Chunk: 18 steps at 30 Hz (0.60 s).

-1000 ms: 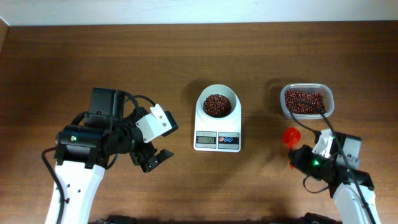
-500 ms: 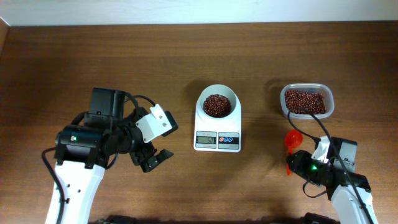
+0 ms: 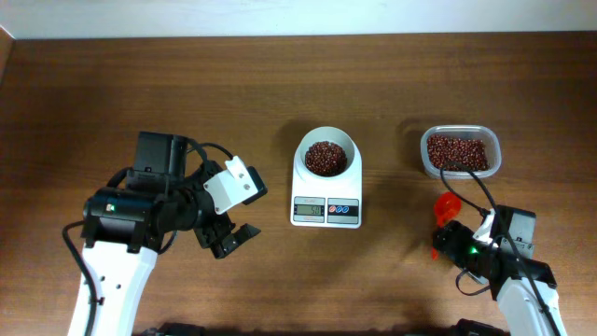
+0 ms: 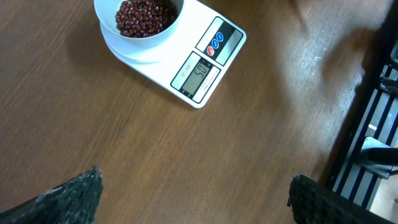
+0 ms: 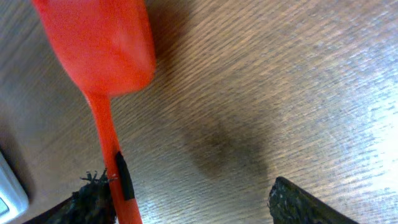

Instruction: Scoop and weigh 50g on scale

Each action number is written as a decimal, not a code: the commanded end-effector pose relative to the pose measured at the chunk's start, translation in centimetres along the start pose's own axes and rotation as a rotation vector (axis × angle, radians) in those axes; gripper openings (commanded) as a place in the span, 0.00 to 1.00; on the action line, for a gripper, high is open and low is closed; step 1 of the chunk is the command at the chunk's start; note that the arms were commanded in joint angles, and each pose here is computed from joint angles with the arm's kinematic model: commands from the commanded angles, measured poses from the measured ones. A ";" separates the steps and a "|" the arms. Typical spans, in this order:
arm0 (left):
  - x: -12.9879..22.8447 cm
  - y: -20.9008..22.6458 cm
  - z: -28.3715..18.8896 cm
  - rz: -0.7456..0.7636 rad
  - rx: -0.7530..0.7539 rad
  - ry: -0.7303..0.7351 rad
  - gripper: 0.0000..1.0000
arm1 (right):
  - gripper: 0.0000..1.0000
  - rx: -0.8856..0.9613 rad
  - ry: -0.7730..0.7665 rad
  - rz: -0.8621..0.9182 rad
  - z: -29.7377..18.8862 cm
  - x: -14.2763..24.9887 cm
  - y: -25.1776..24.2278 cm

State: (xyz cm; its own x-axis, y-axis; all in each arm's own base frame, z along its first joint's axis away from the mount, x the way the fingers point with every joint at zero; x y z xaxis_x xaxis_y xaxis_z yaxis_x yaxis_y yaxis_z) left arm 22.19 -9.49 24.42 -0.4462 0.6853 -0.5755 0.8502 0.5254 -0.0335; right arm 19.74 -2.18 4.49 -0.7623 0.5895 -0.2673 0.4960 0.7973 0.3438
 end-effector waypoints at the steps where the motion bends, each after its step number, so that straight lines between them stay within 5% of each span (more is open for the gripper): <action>1: -0.1 0.0 0.1 0.012 0.011 -0.010 0.99 | 0.88 0.042 -0.026 0.171 0.0 -0.2 -0.8; 4: -0.1 0.0 0.1 0.012 0.011 -0.010 0.99 | 0.99 0.053 -0.010 0.286 0.0 0.2 -1.0; 9: -0.1 0.0 0.1 0.012 0.011 -0.010 0.99 | 0.99 0.097 0.036 0.429 -0.1 1.5 -1.6; 16: -0.1 0.0 0.1 0.012 0.011 -0.010 0.99 | 0.99 0.098 0.059 0.410 -0.1 2.0 -1.6; 18: -0.1 0.0 0.1 0.012 0.011 -0.010 0.99 | 0.90 0.113 0.101 0.451 -0.3 2.9 -1.7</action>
State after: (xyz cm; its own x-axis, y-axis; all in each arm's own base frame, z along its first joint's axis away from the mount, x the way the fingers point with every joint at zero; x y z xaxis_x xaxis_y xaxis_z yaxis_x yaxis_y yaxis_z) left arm 22.19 -9.49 24.42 -0.4462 0.6853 -0.5755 0.8502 0.5254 -0.0335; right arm 17.77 -2.23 3.86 -0.5236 0.8481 -0.0813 0.7869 0.5180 0.3354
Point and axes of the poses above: each gripper's point midway between its finger pads, its own z axis out along the fingers, its own y axis along the line the jaws close on, x = y × z, the point moved 3 cm from there along -z, back along the fingers, and after that the axes turned 4 degrees about -z, right-handed, at the moved point
